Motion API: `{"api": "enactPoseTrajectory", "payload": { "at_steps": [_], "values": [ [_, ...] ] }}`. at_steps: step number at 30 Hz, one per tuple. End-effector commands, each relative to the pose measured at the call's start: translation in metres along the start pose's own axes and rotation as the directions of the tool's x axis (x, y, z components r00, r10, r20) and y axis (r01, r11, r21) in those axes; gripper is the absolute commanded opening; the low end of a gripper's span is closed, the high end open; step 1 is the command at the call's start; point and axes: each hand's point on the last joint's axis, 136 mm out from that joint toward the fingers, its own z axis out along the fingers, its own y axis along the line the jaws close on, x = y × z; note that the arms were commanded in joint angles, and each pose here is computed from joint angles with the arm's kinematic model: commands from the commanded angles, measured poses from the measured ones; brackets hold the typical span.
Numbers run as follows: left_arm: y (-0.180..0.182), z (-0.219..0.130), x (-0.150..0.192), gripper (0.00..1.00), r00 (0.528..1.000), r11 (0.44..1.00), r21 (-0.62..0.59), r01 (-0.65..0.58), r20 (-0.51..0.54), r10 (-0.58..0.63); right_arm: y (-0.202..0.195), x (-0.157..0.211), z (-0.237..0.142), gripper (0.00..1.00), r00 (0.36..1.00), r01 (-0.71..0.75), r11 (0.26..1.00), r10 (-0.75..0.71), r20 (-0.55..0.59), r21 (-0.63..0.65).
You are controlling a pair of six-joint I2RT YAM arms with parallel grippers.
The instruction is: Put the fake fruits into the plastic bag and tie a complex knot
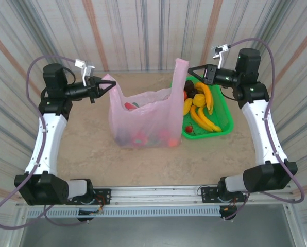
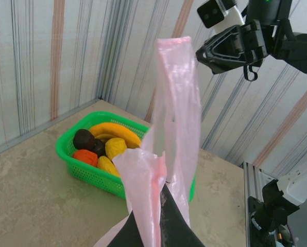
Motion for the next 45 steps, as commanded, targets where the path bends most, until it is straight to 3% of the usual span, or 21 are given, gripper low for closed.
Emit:
{"api": "enactPoseTrajectory", "payload": {
  "at_steps": [1, 4, 11, 18, 25, 31, 38, 45],
  "values": [
    [-0.008, -0.004, -0.014, 0.0, 0.998, 0.998, 0.009, -0.064, 0.017, 0.064, 0.021, -0.008, -0.019, 0.27, 0.998, 0.049, 0.999, -0.049, 0.025, -0.016],
    [-0.002, -0.004, -0.01, 0.0, 0.999, 0.999, -0.024, -0.049, 0.004, 0.049, 0.027, -0.004, -0.035, 0.35, 0.996, 0.075, 0.997, -0.076, 0.045, 0.028],
    [-0.003, -0.004, -0.004, 0.0, 0.999, 0.999, -0.013, -0.046, -0.004, 0.046, 0.07, 0.029, -0.042, 0.37, 0.982, 0.183, 0.983, -0.183, 0.042, -0.015],
    [-0.014, -0.005, -0.006, 0.0, 0.998, 0.997, 0.029, -0.069, 0.0, 0.069, 0.102, 0.073, 0.029, 0.43, 0.916, 0.389, 0.904, -0.399, -0.027, -0.176],
    [-0.029, -0.008, -0.007, 0.0, 0.994, 0.991, 0.083, -0.107, 0.003, 0.108, 0.117, 0.092, 0.105, 0.7, 0.837, 0.501, 0.798, -0.545, -0.048, -0.334],
    [-0.044, -0.012, -0.006, 0.0, 0.991, 0.985, 0.112, -0.133, 0.001, 0.134, 0.119, 0.105, 0.154, 0.88, 0.785, 0.548, 0.756, -0.613, -0.092, -0.359],
    [-0.051, -0.015, -0.004, 0.0, 0.989, 0.983, 0.115, -0.146, 0.0, 0.147, 0.128, 0.123, 0.19, 0.87, 0.774, 0.536, 0.736, -0.624, -0.107, -0.414],
    [-0.055, -0.015, -0.005, 0.0, 0.988, 0.98, 0.128, -0.153, 0.005, 0.154, 0.136, 0.135, 0.218, 0.69, 0.792, 0.501, 0.743, -0.6, -0.111, -0.442]
  ]
}}
